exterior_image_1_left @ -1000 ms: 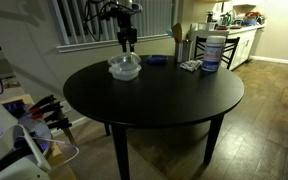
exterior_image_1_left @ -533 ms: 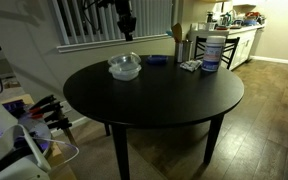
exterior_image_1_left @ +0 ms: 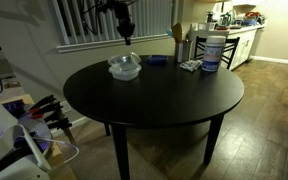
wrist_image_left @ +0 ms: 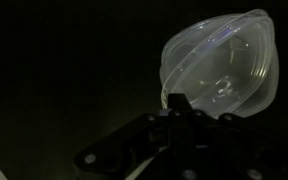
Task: Stack the clear bowls together.
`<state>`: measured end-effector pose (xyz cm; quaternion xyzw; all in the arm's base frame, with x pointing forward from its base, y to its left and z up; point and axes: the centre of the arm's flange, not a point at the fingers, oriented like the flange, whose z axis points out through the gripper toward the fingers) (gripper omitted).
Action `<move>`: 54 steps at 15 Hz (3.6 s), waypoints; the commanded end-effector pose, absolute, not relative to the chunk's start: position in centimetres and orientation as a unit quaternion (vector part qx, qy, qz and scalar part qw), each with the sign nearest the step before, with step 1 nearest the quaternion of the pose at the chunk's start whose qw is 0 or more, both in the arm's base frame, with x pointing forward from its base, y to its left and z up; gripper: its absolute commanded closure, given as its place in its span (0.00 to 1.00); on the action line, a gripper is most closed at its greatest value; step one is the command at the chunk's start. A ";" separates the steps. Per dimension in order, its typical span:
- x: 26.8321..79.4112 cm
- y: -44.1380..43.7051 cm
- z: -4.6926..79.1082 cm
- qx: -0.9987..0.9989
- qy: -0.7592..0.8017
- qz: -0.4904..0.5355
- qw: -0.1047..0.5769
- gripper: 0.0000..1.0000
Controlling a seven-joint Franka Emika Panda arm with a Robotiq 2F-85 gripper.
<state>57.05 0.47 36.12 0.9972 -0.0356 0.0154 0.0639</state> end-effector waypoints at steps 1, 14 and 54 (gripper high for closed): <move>56.4 0.1 33.5 0.998 -0.027 0.013 0.055 1.00; 56.2 -3.0 30.1 0.996 -0.055 -0.014 0.062 1.00; 55.3 7.2 32.3 0.997 0.032 0.074 -0.021 0.92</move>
